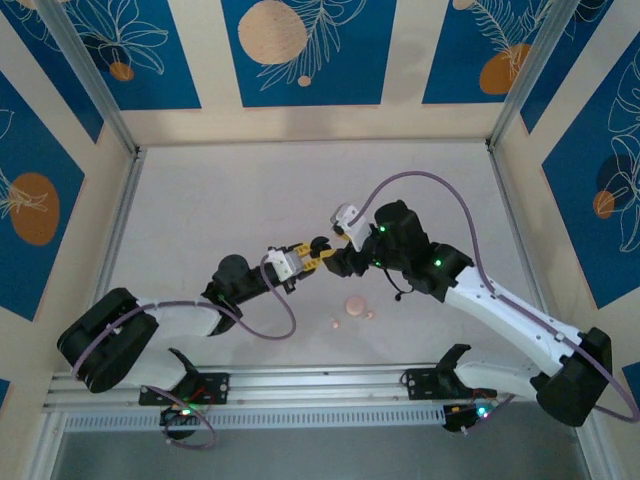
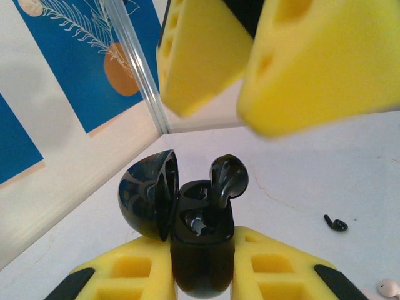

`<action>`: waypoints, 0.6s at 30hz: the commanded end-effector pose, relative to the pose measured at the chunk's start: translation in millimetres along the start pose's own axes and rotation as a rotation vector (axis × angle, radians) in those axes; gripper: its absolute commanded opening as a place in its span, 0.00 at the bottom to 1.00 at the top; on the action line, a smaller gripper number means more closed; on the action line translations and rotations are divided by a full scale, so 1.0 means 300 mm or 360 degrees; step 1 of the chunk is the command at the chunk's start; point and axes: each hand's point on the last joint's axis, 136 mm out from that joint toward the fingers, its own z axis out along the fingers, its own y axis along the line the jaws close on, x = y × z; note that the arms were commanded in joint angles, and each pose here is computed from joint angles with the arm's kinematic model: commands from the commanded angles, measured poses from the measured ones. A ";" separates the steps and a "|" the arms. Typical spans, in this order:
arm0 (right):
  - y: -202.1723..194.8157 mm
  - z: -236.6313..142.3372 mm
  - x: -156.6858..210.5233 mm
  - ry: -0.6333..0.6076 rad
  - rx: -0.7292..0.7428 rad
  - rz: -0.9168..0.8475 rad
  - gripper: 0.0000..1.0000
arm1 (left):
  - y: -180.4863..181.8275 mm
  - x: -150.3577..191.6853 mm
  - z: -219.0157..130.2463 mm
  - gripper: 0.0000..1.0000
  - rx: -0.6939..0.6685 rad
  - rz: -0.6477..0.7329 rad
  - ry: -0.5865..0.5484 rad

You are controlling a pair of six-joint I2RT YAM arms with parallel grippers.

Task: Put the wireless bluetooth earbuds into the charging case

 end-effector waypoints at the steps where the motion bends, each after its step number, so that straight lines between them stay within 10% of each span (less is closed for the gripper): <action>1: 0.044 -0.040 -0.049 -0.0134 -0.0147 0.0052 0.63 | -0.028 -0.028 -0.001 0.21 0.0047 -0.0020 -0.0067; 18: -0.018 -0.048 0.003 -0.0110 -0.0596 0.0789 0.46 | -0.027 -0.042 -0.001 0.21 0.0051 -0.0028 -0.0096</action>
